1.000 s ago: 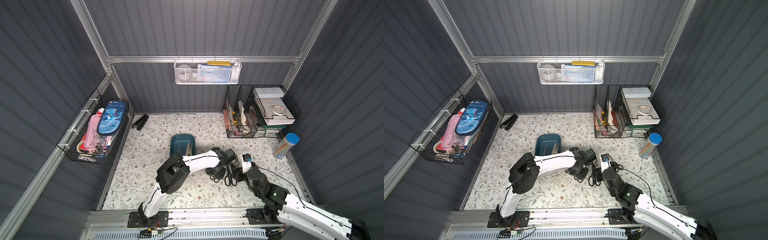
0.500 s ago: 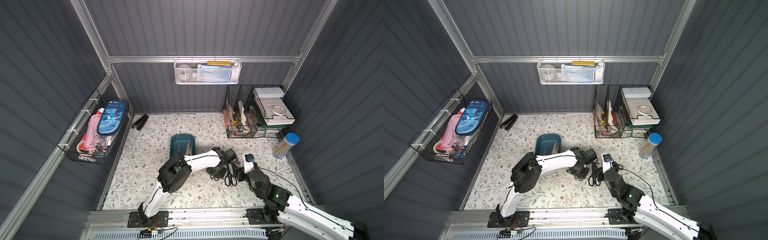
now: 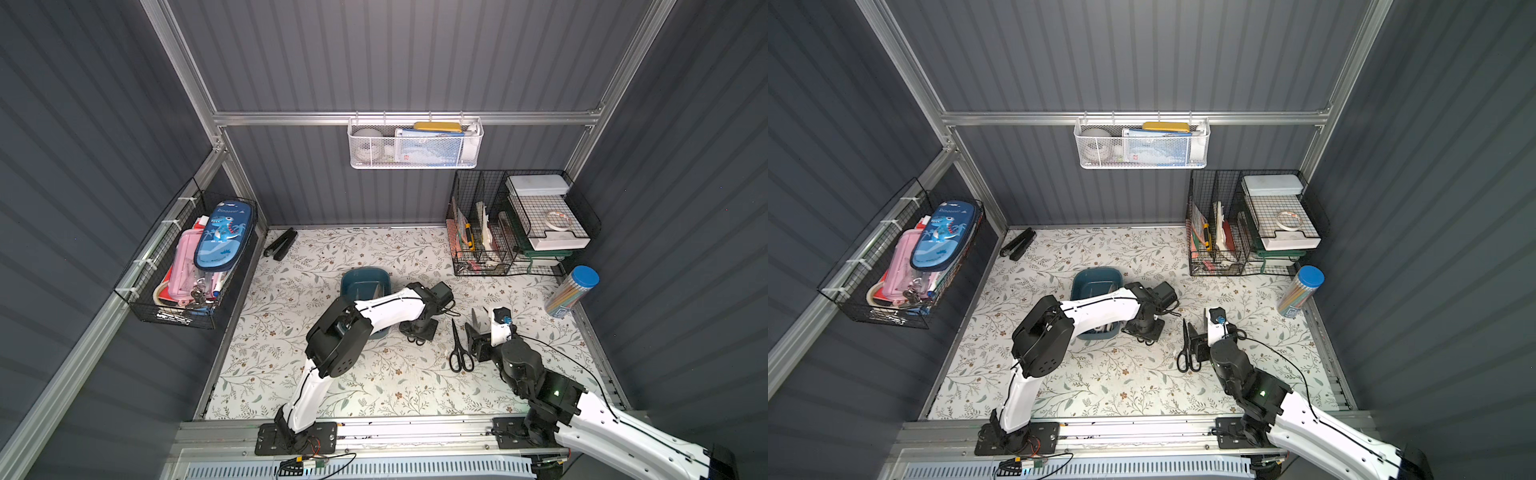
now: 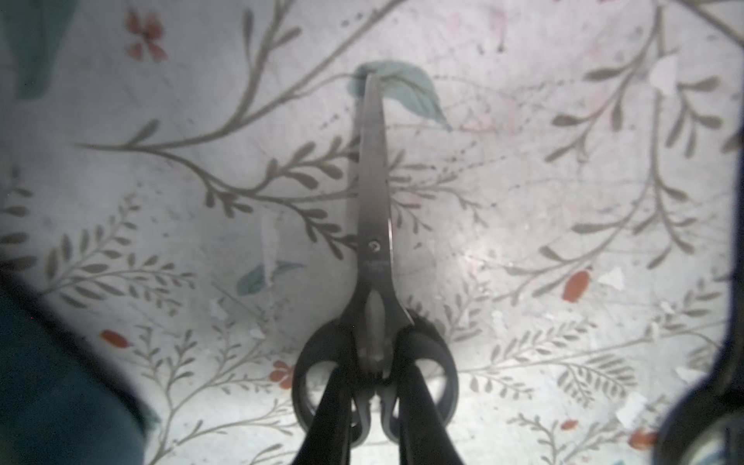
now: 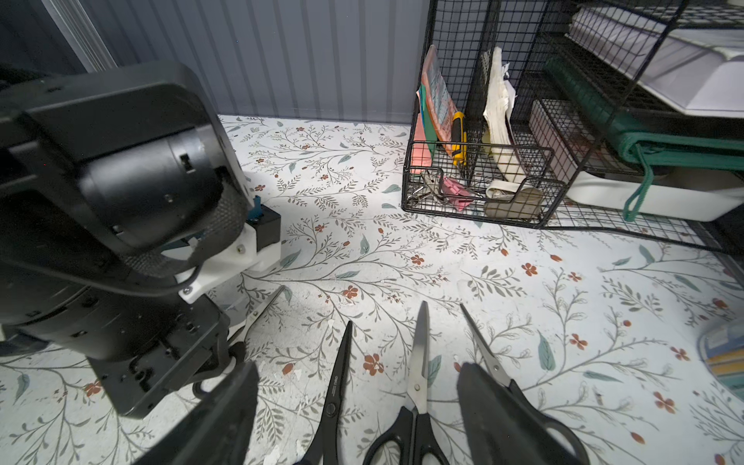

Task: Put the scissors into the storage box
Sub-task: Pick up the scissors from the center of the board, then place the scissors in the storage box.

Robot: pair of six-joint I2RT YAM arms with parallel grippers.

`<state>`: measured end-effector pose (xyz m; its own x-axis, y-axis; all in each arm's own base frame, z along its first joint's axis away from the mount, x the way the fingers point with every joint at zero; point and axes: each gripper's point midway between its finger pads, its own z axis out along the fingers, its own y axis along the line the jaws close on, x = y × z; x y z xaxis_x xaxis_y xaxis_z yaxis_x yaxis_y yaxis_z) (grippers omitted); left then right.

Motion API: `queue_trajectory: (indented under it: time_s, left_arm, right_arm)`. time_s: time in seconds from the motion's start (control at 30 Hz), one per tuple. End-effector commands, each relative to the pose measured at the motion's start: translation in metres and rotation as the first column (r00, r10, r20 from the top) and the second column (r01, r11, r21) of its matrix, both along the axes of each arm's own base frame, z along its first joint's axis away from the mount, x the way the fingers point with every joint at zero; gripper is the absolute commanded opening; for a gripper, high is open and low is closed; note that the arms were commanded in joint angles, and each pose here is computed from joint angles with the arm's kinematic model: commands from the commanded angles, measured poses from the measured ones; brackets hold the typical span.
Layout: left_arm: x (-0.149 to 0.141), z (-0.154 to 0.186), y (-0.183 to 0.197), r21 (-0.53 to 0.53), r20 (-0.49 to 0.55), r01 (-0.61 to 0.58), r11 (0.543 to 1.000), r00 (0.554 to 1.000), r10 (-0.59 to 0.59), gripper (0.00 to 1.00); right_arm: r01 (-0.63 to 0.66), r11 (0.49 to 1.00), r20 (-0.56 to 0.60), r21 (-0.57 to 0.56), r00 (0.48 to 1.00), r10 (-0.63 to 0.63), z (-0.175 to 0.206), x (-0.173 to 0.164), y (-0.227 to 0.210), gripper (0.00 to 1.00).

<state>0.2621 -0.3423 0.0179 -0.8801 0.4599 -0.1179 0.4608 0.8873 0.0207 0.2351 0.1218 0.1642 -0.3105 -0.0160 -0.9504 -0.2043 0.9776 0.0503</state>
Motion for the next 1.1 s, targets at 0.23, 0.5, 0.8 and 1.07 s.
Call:
queue_trajectory:
  time_s: [0.23,0.5,0.8,1.07]
  left_arm:
    - [0.042,0.060,0.022,0.116,0.162,0.012,0.993,0.986,-0.031,0.00]
    - [0.073,0.124,0.074,0.087,0.258,-0.097,0.991,0.963,0.071,0.00]
    - [0.070,0.112,0.179,0.107,0.200,-0.295,0.949,0.942,0.270,0.00]
    - [0.070,0.074,0.174,0.017,0.094,-0.307,0.951,0.948,0.305,0.00]
  right_arm:
    - [0.020,1.000,-0.008,-0.010,1.000,-0.020,-0.006,0.000,-0.003,0.82]
    - [0.019,1.000,-0.009,-0.009,1.000,-0.019,-0.005,0.000,-0.003,0.82]
    - [0.011,1.000,-0.012,-0.014,1.000,-0.012,-0.007,0.001,-0.001,0.82]
    - [0.003,1.000,-0.024,-0.025,1.000,-0.004,-0.009,0.002,0.002,0.82]
